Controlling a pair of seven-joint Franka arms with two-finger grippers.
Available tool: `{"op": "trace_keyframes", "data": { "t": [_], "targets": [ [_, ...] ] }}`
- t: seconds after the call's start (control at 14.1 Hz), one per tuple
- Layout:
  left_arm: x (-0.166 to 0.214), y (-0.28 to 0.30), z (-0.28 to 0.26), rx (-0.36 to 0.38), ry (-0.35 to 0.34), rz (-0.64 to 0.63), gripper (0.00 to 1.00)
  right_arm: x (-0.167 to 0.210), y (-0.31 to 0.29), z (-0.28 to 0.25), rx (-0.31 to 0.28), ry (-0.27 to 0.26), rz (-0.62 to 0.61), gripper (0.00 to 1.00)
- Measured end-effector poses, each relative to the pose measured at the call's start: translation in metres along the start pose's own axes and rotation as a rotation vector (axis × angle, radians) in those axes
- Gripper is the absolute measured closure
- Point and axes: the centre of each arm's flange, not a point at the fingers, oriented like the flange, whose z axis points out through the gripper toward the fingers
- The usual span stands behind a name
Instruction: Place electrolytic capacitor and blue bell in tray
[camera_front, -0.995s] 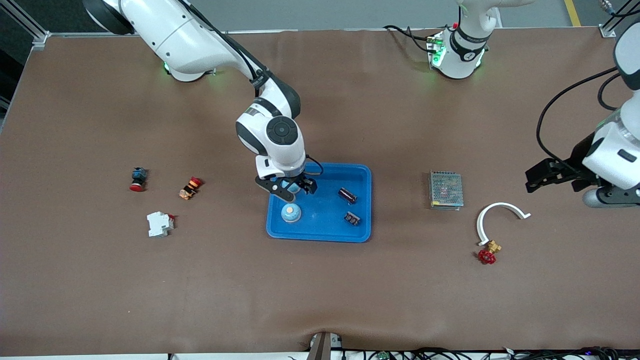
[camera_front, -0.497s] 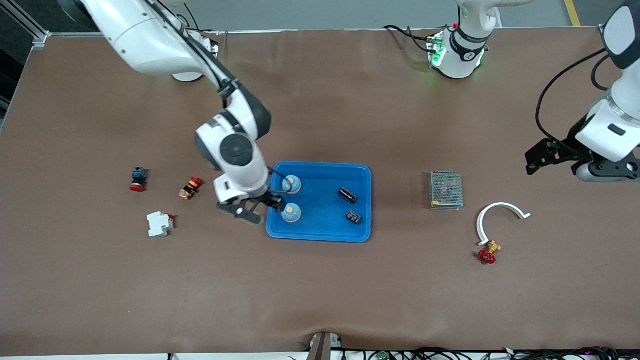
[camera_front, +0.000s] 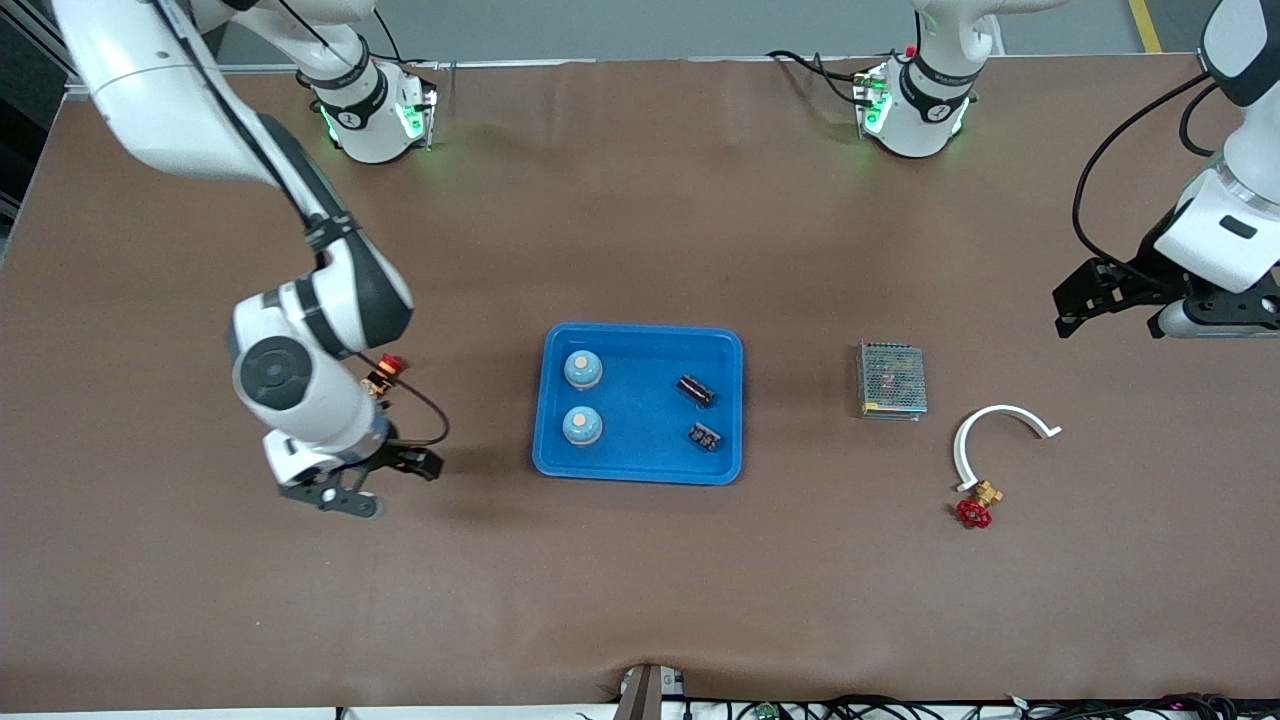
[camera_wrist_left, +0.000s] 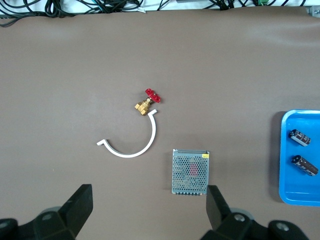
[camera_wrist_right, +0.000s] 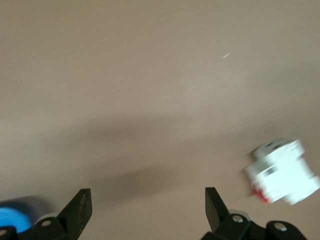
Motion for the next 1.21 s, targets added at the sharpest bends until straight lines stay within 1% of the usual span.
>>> {"op": "trace_keyframes", "data": {
  "t": [0.14,0.43,0.57,0.64,0.85,1.07,1.21],
  "targets": [
    [0.001,0.0,0.0,-0.001,0.002,-0.001,0.0,0.012,0.026,0.0,-0.003,0.002,-0.046,0.0],
    [0.005,0.001,0.01,-0.003,-0.012,0.002,0.0,0.021,0.044,-0.004,-0.013,0.008,-0.1,0.0],
    [0.006,-0.001,0.011,-0.003,-0.012,0.0,0.0,0.025,0.057,-0.018,-0.036,0.007,-0.142,0.0],
    [0.007,-0.001,0.01,-0.003,-0.011,-0.002,0.0,0.028,0.066,-0.029,-0.038,0.005,-0.145,0.0],
    [0.007,-0.003,0.01,-0.002,-0.009,-0.005,0.0,0.035,0.11,-0.064,0.025,-0.031,-0.172,0.0],
    [0.007,-0.004,0.01,-0.002,-0.01,-0.006,0.0,0.041,0.159,-0.097,0.025,-0.027,-0.209,0.0],
    [0.008,-0.004,0.01,-0.002,-0.01,-0.006,0.0,0.037,0.169,-0.13,0.02,-0.024,-0.208,0.0]
  ]
}}
